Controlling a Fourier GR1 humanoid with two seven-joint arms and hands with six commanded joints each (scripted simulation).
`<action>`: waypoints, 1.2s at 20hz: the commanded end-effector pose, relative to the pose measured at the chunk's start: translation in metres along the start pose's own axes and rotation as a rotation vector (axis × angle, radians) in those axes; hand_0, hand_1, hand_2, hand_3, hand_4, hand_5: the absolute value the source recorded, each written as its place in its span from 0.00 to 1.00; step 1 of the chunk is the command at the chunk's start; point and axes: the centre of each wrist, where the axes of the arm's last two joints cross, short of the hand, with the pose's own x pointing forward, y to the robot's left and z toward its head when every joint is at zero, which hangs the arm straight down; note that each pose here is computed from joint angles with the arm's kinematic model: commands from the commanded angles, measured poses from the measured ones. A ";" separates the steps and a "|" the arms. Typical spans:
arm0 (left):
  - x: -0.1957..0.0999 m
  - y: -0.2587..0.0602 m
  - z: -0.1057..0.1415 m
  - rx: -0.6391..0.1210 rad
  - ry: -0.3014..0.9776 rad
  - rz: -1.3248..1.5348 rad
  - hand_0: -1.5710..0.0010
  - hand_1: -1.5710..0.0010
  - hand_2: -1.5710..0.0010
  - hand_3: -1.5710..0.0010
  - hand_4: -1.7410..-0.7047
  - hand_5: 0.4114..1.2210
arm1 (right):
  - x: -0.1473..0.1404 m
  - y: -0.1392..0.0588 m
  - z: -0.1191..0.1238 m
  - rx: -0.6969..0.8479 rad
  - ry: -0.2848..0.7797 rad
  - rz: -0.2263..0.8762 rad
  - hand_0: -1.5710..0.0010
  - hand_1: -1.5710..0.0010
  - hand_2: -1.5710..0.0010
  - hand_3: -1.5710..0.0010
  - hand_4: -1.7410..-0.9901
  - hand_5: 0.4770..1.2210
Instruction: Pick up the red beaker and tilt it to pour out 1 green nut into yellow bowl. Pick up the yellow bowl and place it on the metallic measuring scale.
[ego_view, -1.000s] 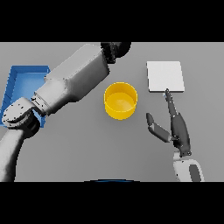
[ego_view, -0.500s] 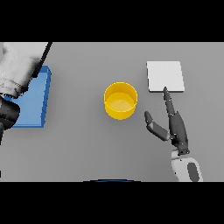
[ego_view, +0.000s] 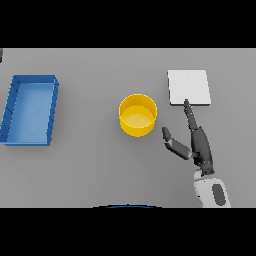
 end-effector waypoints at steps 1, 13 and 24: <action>-0.013 -0.008 0.001 -0.001 0.029 0.059 0.00 0.00 0.00 0.08 0.00 1.00 | -0.001 -0.002 0.001 -0.003 0.009 0.004 1.00 1.00 1.00 1.00 0.92 0.23; -0.079 -0.090 0.063 0.003 0.247 0.429 0.00 0.00 0.00 0.08 0.00 1.00 | 0.000 -0.008 0.003 0.000 0.012 0.062 1.00 1.00 1.00 1.00 0.96 0.23; -0.086 -0.131 0.112 -0.033 0.300 0.482 0.00 0.00 0.00 0.01 0.03 0.72 | -0.003 -0.006 0.008 -0.003 0.002 0.038 1.00 1.00 1.00 1.00 0.96 0.22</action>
